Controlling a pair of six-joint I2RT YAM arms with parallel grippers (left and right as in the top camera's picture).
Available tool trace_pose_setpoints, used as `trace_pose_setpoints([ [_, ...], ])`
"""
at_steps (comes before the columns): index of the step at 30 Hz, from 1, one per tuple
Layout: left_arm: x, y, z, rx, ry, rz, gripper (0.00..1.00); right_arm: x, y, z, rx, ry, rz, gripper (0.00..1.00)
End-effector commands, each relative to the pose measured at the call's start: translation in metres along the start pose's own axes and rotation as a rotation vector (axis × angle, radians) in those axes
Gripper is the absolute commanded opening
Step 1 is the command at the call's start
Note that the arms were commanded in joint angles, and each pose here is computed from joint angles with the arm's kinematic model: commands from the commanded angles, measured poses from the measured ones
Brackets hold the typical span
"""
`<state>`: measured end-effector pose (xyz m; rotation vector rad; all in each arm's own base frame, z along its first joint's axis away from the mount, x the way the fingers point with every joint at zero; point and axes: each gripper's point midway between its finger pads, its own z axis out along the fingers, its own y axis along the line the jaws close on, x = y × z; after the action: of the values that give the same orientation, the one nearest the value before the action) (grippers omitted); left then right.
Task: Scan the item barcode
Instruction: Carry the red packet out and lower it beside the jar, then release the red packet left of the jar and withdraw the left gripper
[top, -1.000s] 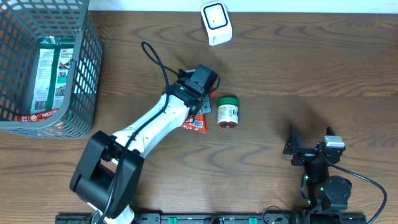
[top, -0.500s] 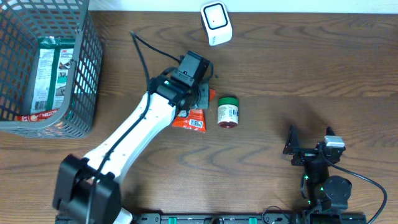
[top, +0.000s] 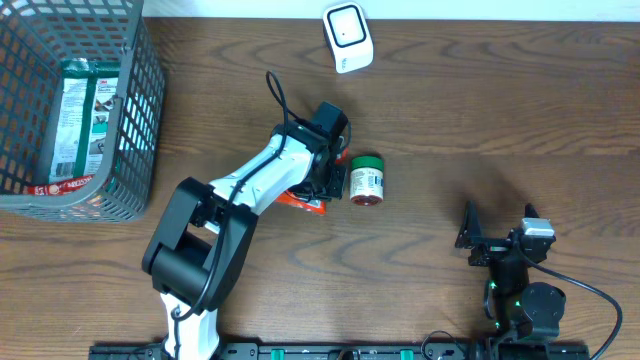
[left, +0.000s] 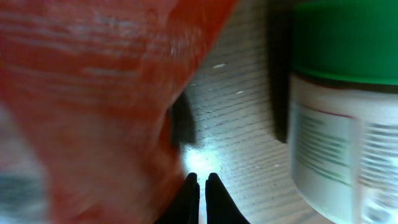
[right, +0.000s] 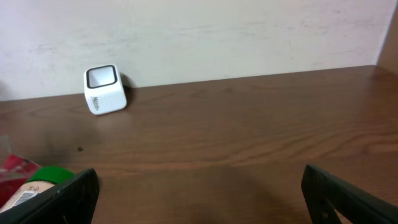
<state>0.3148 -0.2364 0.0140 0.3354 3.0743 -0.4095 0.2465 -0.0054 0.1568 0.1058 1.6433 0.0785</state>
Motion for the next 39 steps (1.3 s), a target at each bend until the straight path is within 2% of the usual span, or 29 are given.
trace_pose_setpoints([
  [1, -0.005, -0.005, -0.009, 0.024, -0.022, 0.024, 0.08, 0.001, 0.0, 0.0, 0.002, 0.003, -0.006, 0.99],
  [7, -0.038, -0.012, -0.064, 0.072, -0.195, 0.027, 0.1, 0.001, 0.0, 0.0, 0.002, 0.003, -0.006, 0.99],
  [11, -0.05, 0.003, -0.09, 0.059, -0.273, -0.005, 0.11, 0.001, 0.0, 0.0, 0.002, 0.003, -0.006, 0.99],
  [16, -0.042, 0.03, -0.071, -0.001, -0.229, -0.066, 0.11, 0.001, 0.0, 0.0, 0.002, 0.003, -0.006, 0.99],
  [24, -0.022, 0.027, -0.02, 0.01, -0.082, -0.071, 0.11, 0.001, 0.0, 0.0, 0.002, 0.003, -0.006, 0.99],
  [30, -0.019, 0.034, 0.002, -0.004, -0.04, -0.082, 0.11, 0.001, 0.0, 0.0, 0.002, 0.003, -0.006, 0.99],
  [34, -0.041, 0.027, -0.028, 0.022, -0.134, -0.073, 0.17, 0.001, 0.0, 0.0, 0.002, 0.003, -0.006, 0.99],
  [37, -0.06, 0.022, -0.075, 0.038, -0.263, -0.063, 0.17, 0.001, 0.0, 0.0, 0.002, 0.003, -0.006, 0.99],
  [39, -0.064, 0.031, -0.096, -0.005, -0.322, -0.073, 0.17, 0.001, 0.0, 0.0, 0.002, 0.003, -0.006, 0.99],
])
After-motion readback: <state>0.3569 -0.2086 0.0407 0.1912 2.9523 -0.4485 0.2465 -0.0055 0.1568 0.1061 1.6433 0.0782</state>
